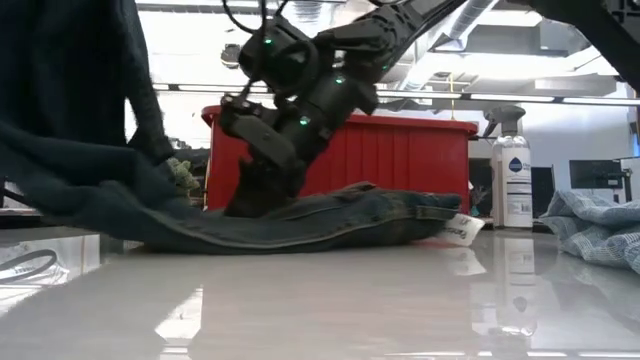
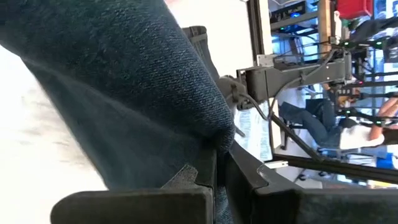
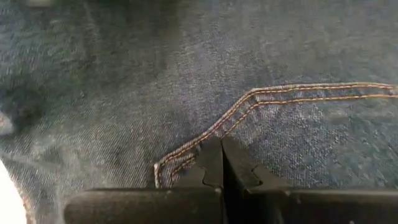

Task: Fold Laundry from Bin
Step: Fold the blue denim pants

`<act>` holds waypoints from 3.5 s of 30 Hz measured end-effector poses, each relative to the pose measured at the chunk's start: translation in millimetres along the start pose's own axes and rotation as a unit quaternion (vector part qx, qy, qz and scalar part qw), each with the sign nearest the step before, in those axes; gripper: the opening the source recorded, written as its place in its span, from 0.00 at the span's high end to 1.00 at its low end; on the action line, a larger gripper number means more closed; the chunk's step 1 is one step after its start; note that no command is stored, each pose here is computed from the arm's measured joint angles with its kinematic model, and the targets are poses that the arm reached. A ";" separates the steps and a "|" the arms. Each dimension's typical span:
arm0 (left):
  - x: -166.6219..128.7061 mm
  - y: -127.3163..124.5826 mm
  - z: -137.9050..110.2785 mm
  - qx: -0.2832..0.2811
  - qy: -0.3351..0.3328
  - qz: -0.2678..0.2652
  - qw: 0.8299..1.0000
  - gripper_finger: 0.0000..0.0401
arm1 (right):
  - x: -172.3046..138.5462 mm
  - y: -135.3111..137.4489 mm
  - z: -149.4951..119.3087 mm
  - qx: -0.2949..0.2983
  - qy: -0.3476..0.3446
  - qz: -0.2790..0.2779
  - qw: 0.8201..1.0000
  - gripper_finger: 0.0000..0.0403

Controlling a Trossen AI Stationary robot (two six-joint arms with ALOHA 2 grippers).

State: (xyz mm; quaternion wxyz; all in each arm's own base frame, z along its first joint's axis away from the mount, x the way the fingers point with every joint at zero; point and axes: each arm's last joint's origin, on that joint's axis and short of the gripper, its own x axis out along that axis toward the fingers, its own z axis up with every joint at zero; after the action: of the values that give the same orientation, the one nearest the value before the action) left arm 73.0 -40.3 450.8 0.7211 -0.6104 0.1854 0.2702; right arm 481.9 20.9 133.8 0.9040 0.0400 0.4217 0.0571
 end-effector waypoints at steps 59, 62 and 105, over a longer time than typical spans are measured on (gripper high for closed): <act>96.8 -53.6 -31.1 0.105 -0.063 0.068 0.990 0.99 | 3.7 40.1 89.1 -0.073 -0.135 0.134 0.979 0.96; 110.7 -57.2 -38.3 0.121 -0.041 0.083 0.988 0.99 | -0.1 35.6 87.0 -0.075 -0.114 0.126 0.983 0.96; 151.9 -73.6 -43.8 0.165 -0.031 0.080 0.983 0.99 | -368.3 -89.7 70.0 -0.134 0.001 -0.247 0.960 0.96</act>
State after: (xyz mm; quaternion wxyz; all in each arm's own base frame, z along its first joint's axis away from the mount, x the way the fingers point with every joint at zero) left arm 240.4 -66.4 409.4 0.7932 -0.4578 0.2529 0.3119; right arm 307.0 -120.1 447.0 0.8864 -0.1870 0.4082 -0.1123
